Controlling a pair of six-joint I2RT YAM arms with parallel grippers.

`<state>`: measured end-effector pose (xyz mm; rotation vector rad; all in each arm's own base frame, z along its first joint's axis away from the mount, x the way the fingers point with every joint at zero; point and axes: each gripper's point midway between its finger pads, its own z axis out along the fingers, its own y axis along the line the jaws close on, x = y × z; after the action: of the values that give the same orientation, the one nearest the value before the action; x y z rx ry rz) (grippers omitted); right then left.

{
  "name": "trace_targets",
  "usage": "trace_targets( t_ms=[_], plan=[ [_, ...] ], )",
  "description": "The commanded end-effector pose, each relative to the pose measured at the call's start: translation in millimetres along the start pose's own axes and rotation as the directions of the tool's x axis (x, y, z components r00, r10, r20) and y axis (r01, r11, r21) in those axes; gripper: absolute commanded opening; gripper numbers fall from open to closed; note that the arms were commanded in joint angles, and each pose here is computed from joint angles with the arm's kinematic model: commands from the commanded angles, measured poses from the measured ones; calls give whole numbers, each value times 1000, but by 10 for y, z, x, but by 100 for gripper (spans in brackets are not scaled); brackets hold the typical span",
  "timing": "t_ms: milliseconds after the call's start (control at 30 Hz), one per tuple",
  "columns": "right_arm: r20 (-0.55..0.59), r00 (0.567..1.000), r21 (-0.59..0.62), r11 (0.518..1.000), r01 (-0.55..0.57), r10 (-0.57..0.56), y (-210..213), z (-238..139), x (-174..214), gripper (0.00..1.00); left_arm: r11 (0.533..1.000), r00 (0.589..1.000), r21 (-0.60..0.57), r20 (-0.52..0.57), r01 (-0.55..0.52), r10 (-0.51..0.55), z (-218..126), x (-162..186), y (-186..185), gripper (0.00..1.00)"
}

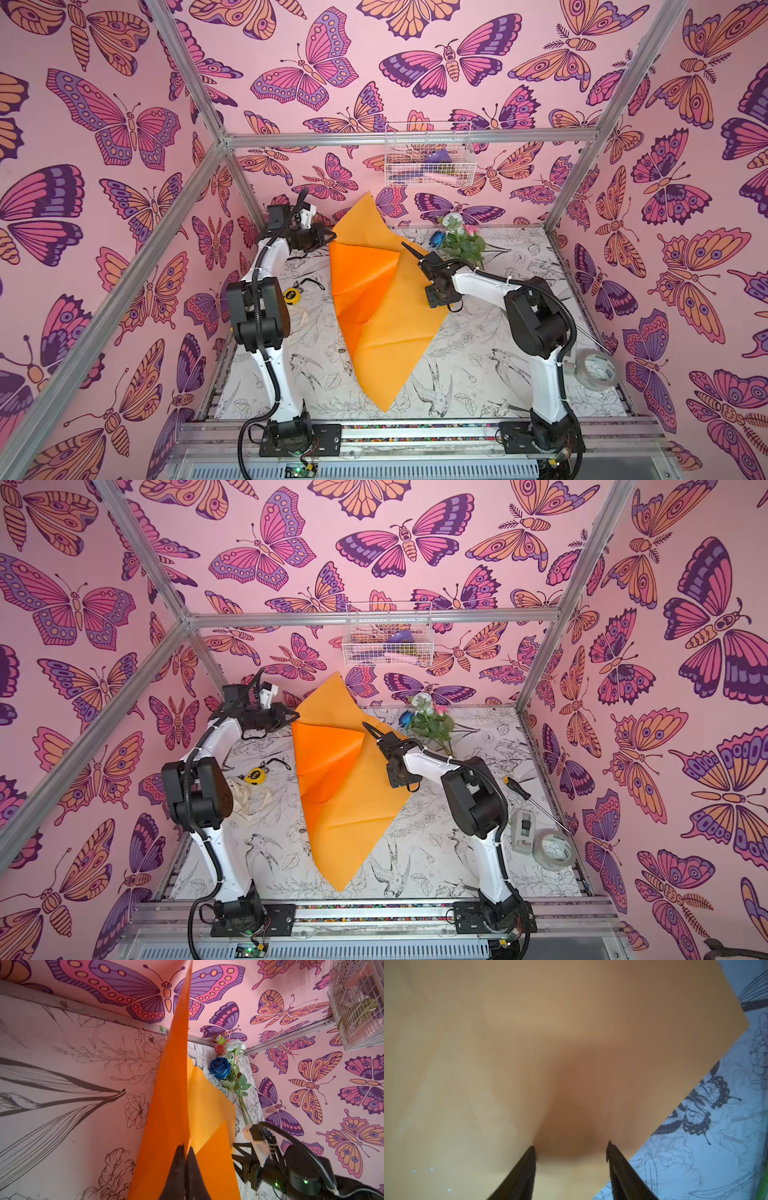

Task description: Tie the bouquet of fake flowers

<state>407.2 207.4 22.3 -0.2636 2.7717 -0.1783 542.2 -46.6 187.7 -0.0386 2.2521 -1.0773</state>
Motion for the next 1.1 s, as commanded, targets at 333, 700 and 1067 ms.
trace_targets(
  t_ms=[333, 700, 1067],
  plan=[
    [-159, 984, 82, 995, -64, 76, -588, -21, 485, 55, 998, 998, 69, -58, 6, -2, -161, 427, 12, 0],
    [79, 969, -464, 869, -172, 234, 289, -788, -300, 52, 997, 998, 71, -61, -7, 12, -127, 453, 1, 0],
    [81, 961, -728, 674, -125, 266, 1297, -728, -772, 46, 997, 998, 82, -67, 12, -7, -88, 479, 6, 0]
  ],
)
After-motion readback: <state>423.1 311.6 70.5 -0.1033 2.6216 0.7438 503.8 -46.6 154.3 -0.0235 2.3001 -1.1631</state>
